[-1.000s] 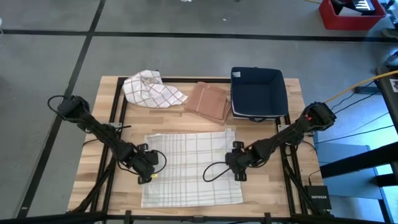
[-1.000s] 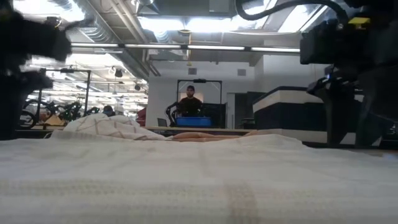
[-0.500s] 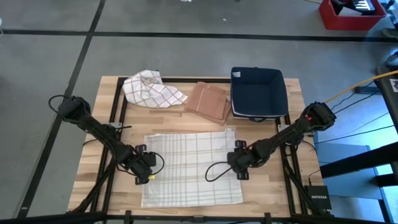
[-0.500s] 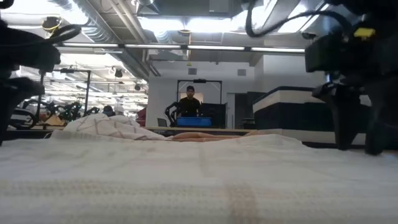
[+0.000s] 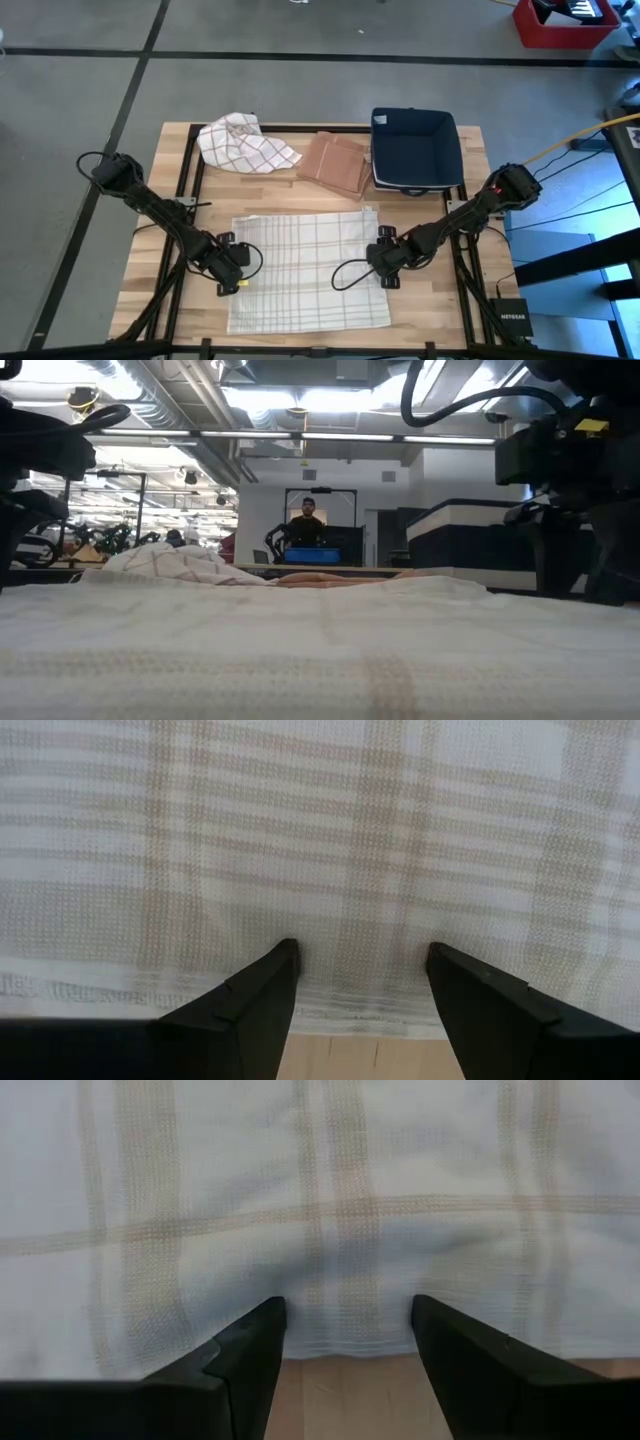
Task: Fold towel
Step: Fold the bottom white towel
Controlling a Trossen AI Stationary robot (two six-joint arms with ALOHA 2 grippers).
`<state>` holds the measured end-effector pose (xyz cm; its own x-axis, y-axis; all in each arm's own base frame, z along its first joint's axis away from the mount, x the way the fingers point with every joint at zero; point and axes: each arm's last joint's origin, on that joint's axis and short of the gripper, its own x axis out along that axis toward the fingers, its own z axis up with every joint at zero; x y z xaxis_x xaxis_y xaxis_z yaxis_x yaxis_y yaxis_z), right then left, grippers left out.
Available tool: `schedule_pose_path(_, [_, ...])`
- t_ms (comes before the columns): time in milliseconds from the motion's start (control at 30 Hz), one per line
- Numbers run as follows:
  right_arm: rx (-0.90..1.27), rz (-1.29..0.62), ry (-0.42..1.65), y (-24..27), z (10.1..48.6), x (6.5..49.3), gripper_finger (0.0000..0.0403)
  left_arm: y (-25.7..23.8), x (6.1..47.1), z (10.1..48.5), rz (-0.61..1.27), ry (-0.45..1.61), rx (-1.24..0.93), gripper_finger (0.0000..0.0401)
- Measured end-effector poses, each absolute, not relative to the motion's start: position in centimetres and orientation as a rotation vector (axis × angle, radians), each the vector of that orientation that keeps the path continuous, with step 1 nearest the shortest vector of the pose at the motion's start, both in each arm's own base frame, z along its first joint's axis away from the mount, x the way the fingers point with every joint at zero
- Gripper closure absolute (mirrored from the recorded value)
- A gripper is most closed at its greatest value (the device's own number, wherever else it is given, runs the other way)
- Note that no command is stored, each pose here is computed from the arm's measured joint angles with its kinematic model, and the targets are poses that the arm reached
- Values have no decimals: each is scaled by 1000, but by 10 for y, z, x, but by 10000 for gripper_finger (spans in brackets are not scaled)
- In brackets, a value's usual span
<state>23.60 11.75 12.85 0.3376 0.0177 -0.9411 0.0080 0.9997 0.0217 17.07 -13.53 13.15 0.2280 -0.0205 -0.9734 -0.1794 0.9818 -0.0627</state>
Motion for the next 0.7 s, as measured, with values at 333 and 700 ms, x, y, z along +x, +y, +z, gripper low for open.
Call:
schedule_pose_path(333, [24,3,1230,117,129,235,178,-135,170,131,110,1344,-177,193])
schedule_pose_path(700, [-9,34,1198,126,168,252,178,-142,179,162,38,1277,-216,203])
